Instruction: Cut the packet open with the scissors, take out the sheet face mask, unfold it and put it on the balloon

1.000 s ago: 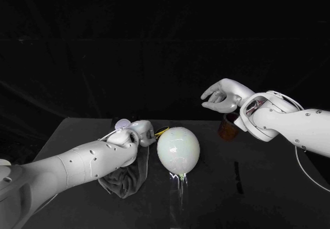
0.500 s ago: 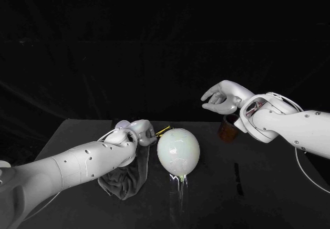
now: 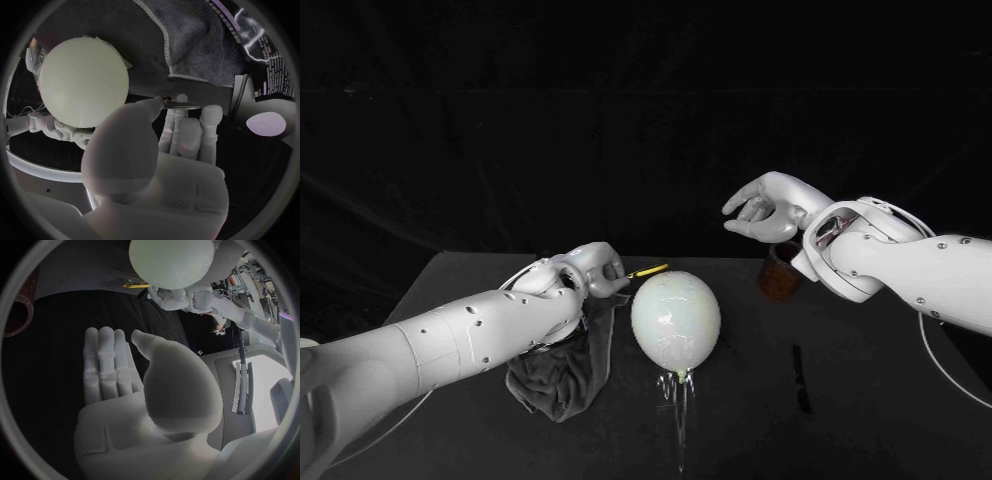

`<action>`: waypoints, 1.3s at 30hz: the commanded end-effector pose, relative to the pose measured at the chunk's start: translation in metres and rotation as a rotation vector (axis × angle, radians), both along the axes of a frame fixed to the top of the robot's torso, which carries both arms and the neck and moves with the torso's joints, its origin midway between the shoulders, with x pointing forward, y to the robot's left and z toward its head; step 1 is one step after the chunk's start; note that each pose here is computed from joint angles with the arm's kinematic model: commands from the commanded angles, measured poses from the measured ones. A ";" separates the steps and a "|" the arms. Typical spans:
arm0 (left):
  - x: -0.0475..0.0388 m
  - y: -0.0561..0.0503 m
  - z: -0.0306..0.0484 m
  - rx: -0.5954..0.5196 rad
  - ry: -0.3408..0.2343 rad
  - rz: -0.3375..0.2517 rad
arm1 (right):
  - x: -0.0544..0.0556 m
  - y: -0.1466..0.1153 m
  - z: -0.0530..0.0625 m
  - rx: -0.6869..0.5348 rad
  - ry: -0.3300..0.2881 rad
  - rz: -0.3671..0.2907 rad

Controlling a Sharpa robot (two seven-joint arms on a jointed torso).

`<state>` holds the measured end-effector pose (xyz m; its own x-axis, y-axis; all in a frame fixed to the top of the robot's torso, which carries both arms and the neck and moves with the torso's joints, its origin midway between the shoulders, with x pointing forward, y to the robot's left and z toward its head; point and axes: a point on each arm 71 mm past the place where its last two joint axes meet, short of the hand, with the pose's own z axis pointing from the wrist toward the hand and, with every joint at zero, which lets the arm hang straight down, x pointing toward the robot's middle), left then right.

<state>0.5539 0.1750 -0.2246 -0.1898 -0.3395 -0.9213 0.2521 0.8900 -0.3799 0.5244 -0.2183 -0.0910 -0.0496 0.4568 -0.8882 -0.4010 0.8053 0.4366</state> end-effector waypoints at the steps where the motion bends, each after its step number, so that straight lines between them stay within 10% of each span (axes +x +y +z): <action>1: -0.0001 -0.001 0.0054 -0.064 0.005 -0.012 | 0.000 0.003 -0.001 -0.007 0.005 0.022; 39: -0.0013 0.008 0.0132 -0.185 0.022 0.009 | 0.008 0.031 -0.013 -0.034 0.051 0.096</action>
<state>0.5519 0.1857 -0.2180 -0.2330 -0.4724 -0.8500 0.2102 0.8289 -0.5183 0.5325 -0.1899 -0.1022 -0.1152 0.4334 -0.8938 -0.4344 0.7872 0.4377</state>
